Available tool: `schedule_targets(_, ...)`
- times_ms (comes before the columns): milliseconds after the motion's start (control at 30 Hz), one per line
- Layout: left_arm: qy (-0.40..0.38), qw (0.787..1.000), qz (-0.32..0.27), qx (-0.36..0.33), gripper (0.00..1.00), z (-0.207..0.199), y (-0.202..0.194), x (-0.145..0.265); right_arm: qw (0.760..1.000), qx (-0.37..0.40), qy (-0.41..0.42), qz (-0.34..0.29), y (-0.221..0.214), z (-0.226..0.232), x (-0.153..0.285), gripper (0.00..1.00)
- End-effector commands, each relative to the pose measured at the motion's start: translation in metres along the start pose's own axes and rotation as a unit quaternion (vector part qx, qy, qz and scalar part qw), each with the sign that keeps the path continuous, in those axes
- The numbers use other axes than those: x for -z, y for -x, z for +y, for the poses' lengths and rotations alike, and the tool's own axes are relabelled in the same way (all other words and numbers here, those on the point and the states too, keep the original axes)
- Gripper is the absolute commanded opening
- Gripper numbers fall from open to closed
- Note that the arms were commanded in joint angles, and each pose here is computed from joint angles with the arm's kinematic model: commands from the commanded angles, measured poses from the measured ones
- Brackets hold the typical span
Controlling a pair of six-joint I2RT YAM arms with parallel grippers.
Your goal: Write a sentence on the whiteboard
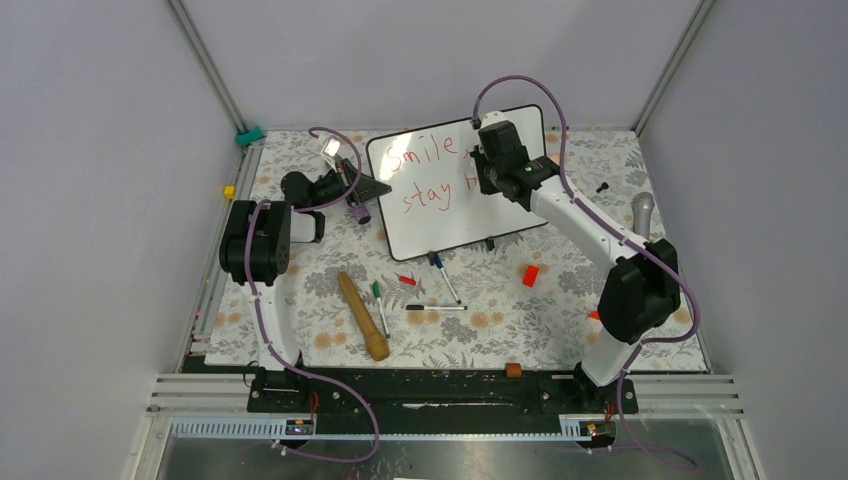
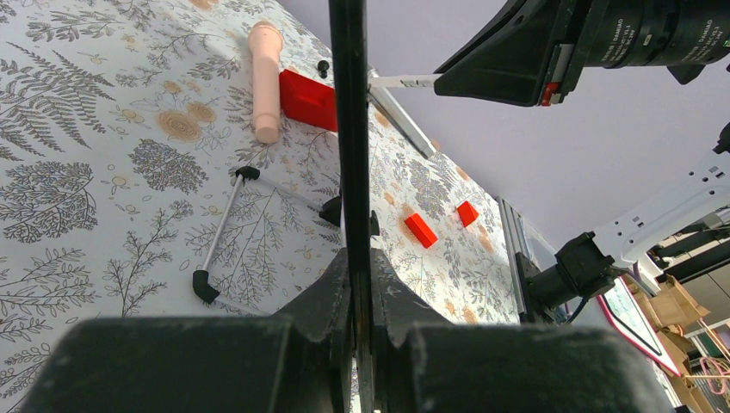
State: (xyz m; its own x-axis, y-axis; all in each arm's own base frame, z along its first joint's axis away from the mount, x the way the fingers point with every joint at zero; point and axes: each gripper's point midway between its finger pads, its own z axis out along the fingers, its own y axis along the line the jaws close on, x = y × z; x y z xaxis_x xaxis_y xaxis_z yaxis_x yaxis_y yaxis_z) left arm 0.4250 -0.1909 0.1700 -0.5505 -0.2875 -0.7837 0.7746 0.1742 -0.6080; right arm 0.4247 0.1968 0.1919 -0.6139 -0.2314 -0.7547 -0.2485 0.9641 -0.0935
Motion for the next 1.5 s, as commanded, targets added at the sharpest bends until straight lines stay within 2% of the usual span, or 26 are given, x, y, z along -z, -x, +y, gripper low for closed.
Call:
schedule_targets(0,-0.061,0.995,0.06,-0.061,0.0,-0.023,-0.022,-0.006,0.998,-0.016,0.014,-0.062,0.031,-0.002,0.024,0.0)
schedule_targets(200,-0.06,0.995,0.06,-0.059,0.0,-0.023,-0.023,-0.006,0.997,-0.022,-0.004,-0.075,0.032,-0.017,0.04,0.0)
schedule_targets(433,-0.061,0.995,0.06,-0.059,0.0,-0.024,-0.022,-0.006,0.998,-0.043,-0.009,-0.05,0.021,-0.029,0.029,0.0)
schedule_targets(933,-0.061,0.995,0.06,-0.059,0.0,-0.023,-0.022,-0.006,0.999,-0.047,0.007,-0.023,0.014,-0.02,0.005,0.0)
schedule_targets(1300,-0.061,0.995,0.06,-0.058,0.0,-0.023,-0.022,-0.006,0.999,-0.046,0.001,-0.03,0.02,-0.022,0.001,0.0)
schedule_targets(1467,-0.061,0.995,0.06,-0.059,0.0,-0.023,-0.022,-0.006,0.999,-0.044,0.0,-0.013,0.009,-0.02,-0.006,0.0)
